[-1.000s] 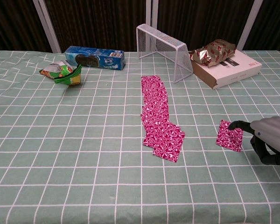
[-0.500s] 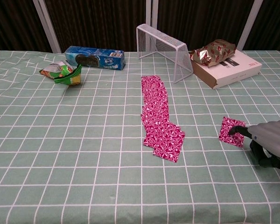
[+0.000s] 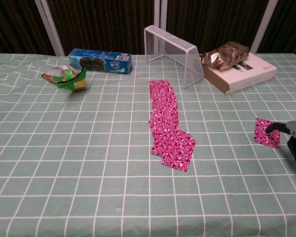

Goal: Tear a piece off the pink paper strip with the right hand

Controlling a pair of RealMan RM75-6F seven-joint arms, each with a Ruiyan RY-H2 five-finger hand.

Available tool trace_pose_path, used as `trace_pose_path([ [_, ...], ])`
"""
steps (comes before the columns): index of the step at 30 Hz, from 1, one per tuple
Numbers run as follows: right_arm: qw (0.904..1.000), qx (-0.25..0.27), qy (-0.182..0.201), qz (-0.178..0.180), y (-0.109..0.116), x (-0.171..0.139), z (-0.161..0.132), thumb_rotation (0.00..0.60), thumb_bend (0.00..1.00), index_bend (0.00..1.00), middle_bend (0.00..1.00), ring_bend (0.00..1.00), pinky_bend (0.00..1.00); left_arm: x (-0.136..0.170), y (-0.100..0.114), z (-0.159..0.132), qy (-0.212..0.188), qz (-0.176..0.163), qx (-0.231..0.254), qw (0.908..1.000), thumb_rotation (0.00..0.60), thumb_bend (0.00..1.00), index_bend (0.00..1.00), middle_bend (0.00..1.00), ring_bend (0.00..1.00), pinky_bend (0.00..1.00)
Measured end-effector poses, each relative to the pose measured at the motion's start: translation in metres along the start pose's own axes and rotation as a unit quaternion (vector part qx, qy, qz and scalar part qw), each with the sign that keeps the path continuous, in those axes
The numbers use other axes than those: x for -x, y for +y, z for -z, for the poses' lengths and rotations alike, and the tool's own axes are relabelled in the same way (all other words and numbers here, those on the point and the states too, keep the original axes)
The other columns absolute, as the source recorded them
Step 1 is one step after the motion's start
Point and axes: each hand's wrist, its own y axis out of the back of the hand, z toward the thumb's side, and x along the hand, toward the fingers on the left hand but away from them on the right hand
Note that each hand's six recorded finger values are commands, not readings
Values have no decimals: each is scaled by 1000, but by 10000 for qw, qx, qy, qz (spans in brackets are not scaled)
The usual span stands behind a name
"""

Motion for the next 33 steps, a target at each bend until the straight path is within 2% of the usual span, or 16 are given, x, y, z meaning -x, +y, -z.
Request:
trace_pose_path([
  [5,9990,26,298,338,18,-6,-19,600,1000,154,912,809,692,0,2,0,-5,-42,7,10000,600,20,56,8,0,83],
  [9,9953,56,782,577,29,-17,-55,600,1000,154,912,809,691,1,5,0,1,-85,29,10000,600,19,56,8,0,83],
  [19,9884,8,1502,213,6,-27,-126,600,1000,157,912,809,691,4,9,6,46,-128,76,9999,600,20,56,8,0,83],
  [33,9849,-114,1723,109,3,-27,-154,600,1000,157,912,809,691,6,9,11,100,-135,94,9998,600,20,56,8,0,83],
])
